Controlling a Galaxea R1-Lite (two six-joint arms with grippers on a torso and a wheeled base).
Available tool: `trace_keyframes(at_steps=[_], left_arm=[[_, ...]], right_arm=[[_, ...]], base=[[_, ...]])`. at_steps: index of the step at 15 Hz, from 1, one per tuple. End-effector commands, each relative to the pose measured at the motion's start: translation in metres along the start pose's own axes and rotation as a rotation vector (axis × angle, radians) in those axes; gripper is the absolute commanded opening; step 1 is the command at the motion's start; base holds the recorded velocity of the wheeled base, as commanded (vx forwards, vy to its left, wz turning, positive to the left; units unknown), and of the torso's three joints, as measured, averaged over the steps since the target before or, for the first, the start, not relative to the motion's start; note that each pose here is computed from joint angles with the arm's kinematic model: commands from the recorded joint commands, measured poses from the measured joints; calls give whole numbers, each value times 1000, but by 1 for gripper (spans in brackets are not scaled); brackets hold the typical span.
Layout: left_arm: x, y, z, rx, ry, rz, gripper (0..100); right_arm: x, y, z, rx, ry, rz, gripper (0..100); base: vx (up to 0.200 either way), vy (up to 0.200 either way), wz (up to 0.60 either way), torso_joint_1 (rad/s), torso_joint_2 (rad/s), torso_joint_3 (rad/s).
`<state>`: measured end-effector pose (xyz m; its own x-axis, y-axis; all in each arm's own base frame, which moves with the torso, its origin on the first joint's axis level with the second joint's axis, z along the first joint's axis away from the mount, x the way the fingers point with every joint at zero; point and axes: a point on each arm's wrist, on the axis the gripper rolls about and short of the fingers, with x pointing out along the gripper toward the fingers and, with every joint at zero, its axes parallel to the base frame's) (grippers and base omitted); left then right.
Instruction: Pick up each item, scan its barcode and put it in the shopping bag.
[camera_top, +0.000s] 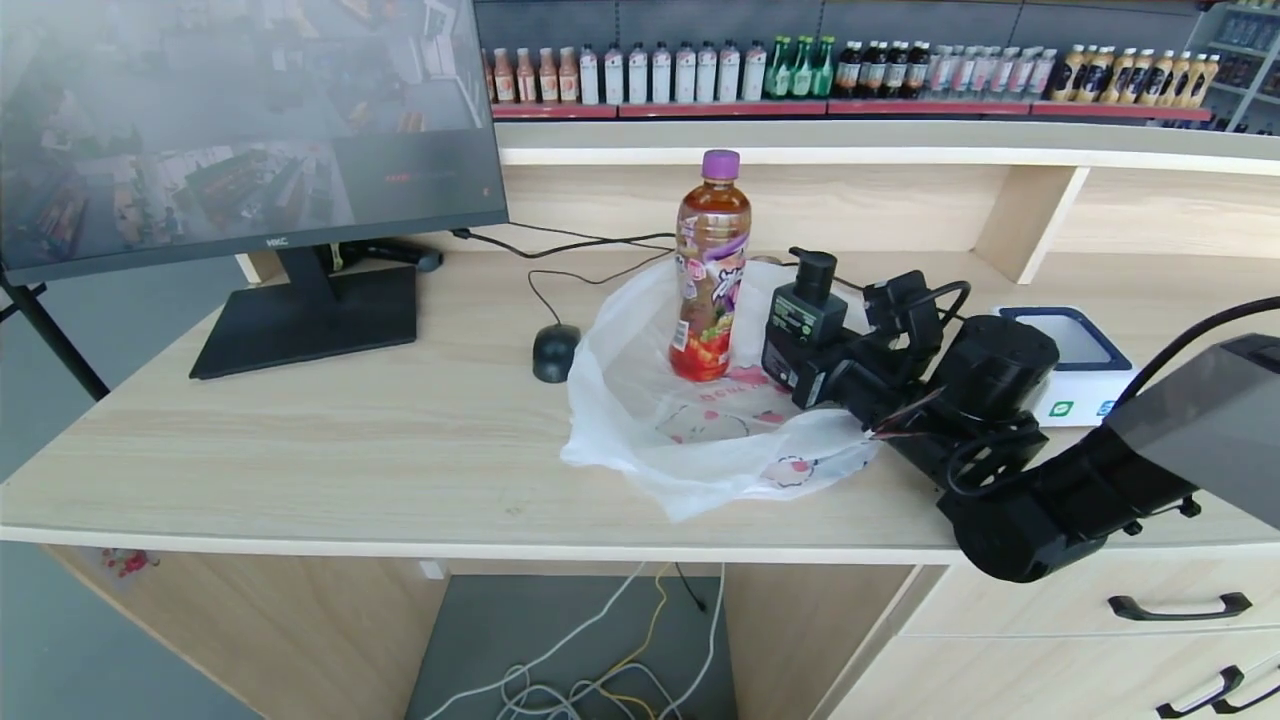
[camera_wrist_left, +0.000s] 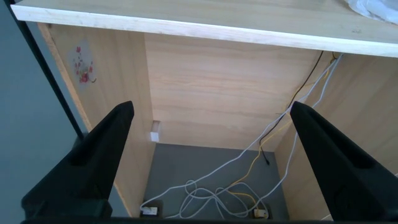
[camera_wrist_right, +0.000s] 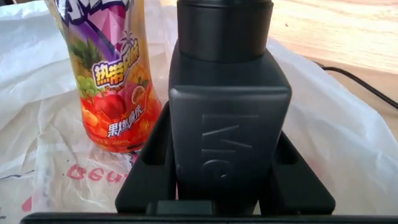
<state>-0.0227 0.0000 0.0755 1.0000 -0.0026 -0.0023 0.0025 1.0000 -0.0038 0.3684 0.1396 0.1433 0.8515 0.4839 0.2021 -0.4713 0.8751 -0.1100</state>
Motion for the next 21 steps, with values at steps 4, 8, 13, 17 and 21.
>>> trace_keyframes(at_steps=[4,8,13,17,21], left_arm=[[0,0,0,-1,-1,-1,100],[0,0,0,1,-1,-1,100],[0,0,0,1,-1,-1,100],[0,0,0,1,-1,-1,100],[0,0,0,1,-1,1,100]], right_arm=[[-3,1,-11,7,35,3,100],[-9,3,9,2,-30,1,100],[-52,11,49,-8,-95,9,100],[-85,25,62,0,-129,38,100],[-87,25,61,5,-120,39,100]], base=[[0,0,0,0,0,0],[0,0,0,0,0,0],[0,0,0,0,0,0],[0,0,0,0,0,0],[-50,0,0,1,1,1]])
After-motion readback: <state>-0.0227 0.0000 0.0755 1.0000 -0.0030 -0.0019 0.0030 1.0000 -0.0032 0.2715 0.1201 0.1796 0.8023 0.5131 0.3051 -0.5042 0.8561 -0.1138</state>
